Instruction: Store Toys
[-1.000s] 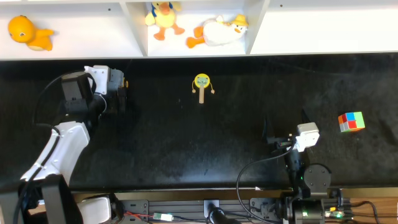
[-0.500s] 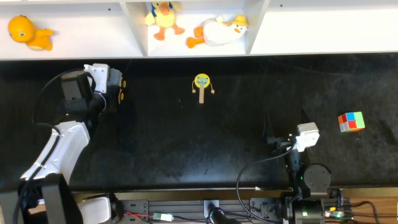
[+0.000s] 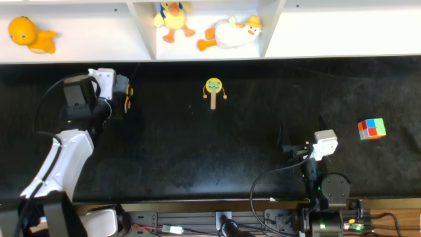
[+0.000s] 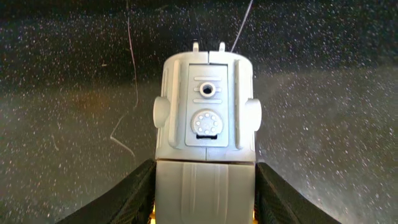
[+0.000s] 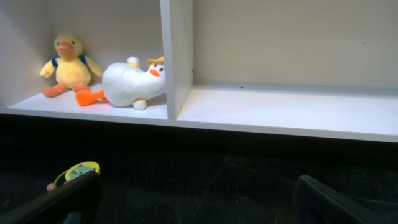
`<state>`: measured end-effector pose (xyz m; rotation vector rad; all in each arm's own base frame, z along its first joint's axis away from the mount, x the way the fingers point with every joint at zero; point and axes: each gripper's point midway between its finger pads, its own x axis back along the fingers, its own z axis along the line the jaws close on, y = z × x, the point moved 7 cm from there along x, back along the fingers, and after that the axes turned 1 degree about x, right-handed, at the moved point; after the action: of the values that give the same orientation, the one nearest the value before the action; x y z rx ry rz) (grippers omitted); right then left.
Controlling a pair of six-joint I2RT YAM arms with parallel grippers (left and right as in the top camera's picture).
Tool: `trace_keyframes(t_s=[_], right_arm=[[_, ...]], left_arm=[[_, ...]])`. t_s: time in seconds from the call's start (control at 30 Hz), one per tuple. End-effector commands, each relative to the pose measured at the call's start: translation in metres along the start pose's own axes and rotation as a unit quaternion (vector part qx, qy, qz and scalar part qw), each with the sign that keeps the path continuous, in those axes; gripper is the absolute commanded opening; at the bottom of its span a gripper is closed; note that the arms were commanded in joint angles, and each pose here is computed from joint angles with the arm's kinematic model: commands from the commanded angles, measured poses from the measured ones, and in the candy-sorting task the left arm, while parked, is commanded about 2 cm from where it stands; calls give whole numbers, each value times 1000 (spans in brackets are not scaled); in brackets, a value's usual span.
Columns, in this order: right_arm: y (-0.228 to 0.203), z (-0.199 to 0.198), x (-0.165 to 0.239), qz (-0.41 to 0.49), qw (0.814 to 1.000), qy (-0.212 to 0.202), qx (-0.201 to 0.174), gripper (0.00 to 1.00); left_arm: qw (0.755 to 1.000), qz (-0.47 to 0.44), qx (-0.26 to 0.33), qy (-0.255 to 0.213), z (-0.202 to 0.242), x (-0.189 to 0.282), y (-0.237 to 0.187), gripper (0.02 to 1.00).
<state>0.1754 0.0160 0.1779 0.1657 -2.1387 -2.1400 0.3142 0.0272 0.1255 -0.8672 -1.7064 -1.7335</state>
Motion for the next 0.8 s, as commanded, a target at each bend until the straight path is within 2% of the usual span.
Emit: trace_keyframes(t_s=[0.03, 0.2, 0.57, 0.8], right_arm=[[-4, -1, 0, 1, 1000, -3, -4, 996], [-4, -1, 0, 1, 1000, -3, -4, 996], [-4, -1, 0, 1, 1000, -3, -4, 996], [-4, -1, 0, 1, 1000, -3, -4, 996]], left_arm=[[1000, -10, -15, 3, -2, 14, 6, 314], [1000, -19, -16, 6, -3, 30, 8, 255], [997, -72, -20, 14, -6, 62, 22, 211], [994, -108, 11, 17, -3, 65, 35, 180]])
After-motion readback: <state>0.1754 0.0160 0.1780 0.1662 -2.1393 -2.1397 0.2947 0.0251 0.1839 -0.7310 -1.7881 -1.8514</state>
